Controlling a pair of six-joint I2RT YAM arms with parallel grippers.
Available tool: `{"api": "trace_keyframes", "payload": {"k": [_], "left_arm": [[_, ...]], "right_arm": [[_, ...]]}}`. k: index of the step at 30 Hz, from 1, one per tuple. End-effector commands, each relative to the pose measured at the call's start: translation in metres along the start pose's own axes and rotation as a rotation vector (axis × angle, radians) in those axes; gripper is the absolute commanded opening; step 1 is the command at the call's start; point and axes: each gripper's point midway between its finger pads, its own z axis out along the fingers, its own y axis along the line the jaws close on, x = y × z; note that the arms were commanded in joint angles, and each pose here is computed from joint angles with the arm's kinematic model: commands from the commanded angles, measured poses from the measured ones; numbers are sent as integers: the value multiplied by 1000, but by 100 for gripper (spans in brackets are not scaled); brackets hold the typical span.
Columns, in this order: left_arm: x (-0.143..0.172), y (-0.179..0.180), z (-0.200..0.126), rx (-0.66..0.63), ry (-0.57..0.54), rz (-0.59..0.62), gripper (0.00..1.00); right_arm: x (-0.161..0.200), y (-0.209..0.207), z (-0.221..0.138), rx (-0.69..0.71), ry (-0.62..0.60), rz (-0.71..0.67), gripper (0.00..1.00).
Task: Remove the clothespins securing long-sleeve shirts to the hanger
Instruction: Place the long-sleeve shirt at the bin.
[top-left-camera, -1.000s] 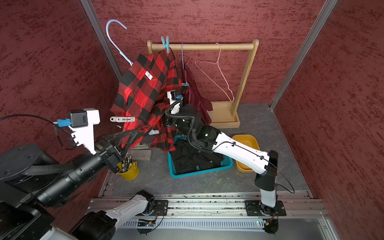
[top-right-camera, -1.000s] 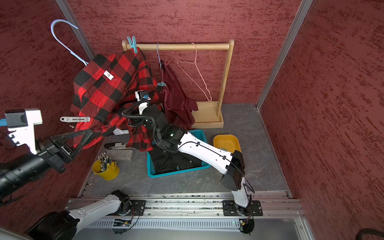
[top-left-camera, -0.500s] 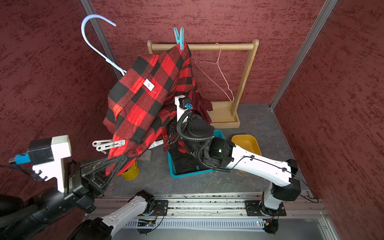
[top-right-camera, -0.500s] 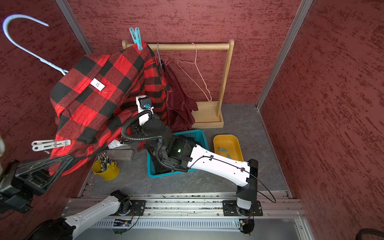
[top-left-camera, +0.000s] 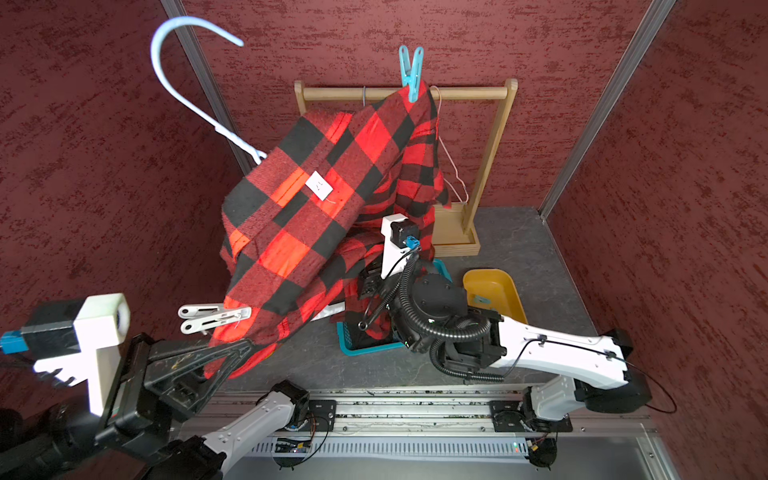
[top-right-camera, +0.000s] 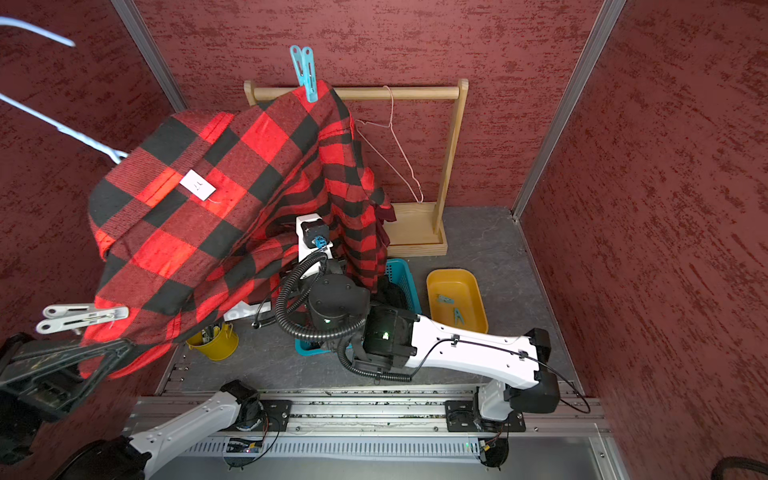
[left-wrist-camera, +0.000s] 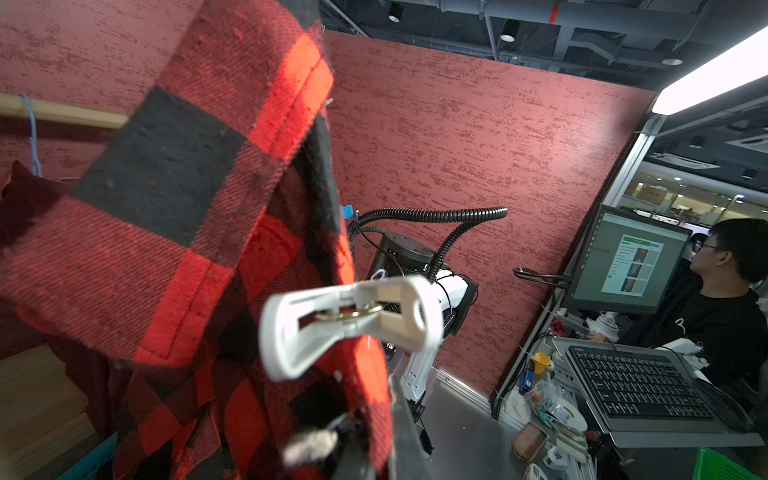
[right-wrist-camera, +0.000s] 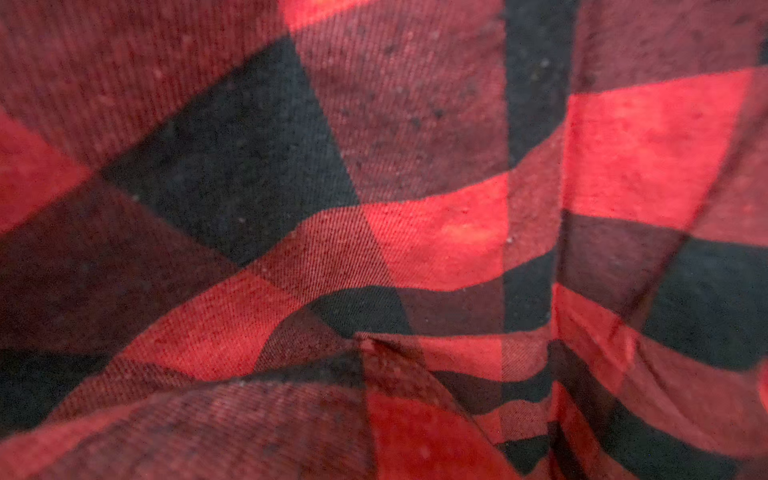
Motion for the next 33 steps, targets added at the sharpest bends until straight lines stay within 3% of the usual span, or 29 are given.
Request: {"api": "trace_keyframes", "payload": {"k": [1, 11, 26, 33], "left_arm": [[-15, -10, 8, 62, -53, 57, 0], [6, 24, 33, -22, 11, 16, 0], [63, 61, 55, -57, 151, -56, 0], [76, 70, 62, -51, 190, -76, 0]], "right_arm": [[-17, -27, -8, 95, -46, 51, 21], [9, -64, -7, 176, -30, 34, 21], [113, -135, 33, 300, 111, 95, 21], [155, -152, 31, 321, 189, 145, 25]]}}
